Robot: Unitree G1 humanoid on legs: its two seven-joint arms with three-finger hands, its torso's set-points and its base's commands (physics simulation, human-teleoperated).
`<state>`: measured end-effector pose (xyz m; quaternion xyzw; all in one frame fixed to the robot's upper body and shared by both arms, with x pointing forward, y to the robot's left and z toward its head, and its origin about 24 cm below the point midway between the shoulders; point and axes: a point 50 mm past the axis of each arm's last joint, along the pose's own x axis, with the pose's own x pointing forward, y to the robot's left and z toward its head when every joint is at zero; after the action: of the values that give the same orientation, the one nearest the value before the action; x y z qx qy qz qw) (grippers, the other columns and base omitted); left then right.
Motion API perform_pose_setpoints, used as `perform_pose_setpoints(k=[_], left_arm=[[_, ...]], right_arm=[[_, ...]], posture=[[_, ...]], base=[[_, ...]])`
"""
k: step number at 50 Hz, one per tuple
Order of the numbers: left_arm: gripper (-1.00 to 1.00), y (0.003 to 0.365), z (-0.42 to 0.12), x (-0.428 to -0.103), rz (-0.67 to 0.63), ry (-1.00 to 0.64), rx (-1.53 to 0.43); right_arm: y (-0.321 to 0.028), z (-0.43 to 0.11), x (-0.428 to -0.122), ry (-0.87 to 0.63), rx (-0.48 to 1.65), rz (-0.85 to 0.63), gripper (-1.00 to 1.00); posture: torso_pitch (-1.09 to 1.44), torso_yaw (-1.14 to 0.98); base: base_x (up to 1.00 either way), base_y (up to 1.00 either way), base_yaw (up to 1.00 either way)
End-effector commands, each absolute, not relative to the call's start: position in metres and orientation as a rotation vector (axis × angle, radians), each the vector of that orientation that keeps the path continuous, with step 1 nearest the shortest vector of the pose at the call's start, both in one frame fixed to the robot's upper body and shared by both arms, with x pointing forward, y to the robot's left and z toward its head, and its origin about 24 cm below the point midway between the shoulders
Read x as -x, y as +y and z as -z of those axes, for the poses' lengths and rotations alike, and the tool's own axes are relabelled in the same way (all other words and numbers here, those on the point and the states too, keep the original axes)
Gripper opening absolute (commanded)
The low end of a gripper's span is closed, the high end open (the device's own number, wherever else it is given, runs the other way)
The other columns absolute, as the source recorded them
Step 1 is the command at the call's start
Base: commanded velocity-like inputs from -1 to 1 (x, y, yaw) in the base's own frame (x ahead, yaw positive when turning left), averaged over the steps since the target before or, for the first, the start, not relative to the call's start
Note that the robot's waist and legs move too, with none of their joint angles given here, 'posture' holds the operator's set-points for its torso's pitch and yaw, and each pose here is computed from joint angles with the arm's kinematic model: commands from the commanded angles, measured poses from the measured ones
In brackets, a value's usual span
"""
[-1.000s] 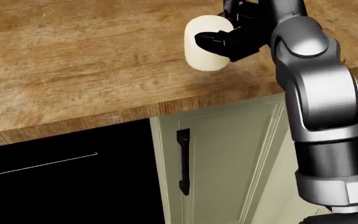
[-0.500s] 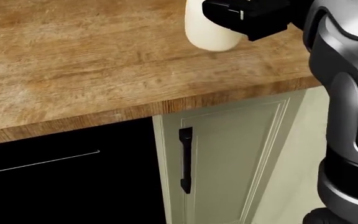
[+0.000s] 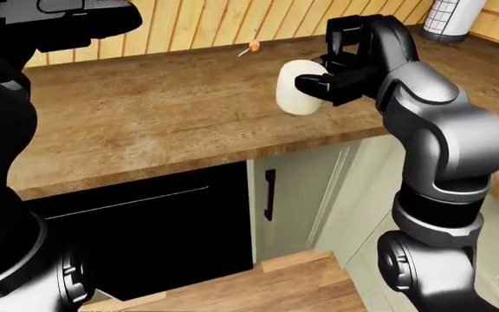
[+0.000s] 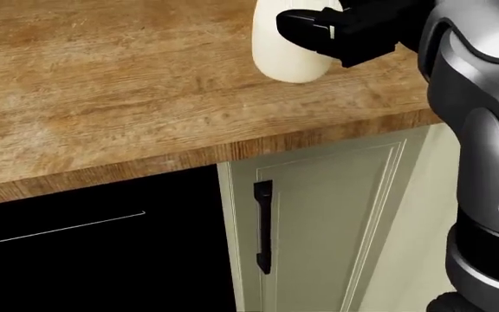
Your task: Pick up the wedge of cheese and place it on the slice of bread to prepare a simple cheese on bread dish.
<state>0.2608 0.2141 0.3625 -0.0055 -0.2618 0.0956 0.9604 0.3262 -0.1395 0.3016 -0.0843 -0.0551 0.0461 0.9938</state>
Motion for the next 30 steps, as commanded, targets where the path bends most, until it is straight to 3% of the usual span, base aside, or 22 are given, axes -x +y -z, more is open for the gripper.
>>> perform_pose_setpoints(k=[1, 16, 30], left_arm=[[1.0, 0.2144, -0.3739, -0.2525, -0.202, -0.603, 0.015], [1.0, 0.2132, -0.3728, -0.253, -0.198, -0.6, 0.017], [1.0, 0.2134, -0.374, -0.2518, -0.196, -0.603, 0.018]], right_arm=[[-0.1372, -0.3266, -0.316, -0.251, 0.172, -0.097, -1.0], [-0.1338, -0.3226, -0.3175, -0.239, 0.18, -0.115, -1.0], [-0.1317, -0.3214, -0.3188, -0.231, 0.199, -0.118, -1.0]], posture=[[0.0, 0.0], [0.0, 0.0], [0.0, 0.0]], base=[[-0.38, 0.0, 0.0], [-0.62, 0.0, 0.0], [-0.04, 0.01, 0.0]])
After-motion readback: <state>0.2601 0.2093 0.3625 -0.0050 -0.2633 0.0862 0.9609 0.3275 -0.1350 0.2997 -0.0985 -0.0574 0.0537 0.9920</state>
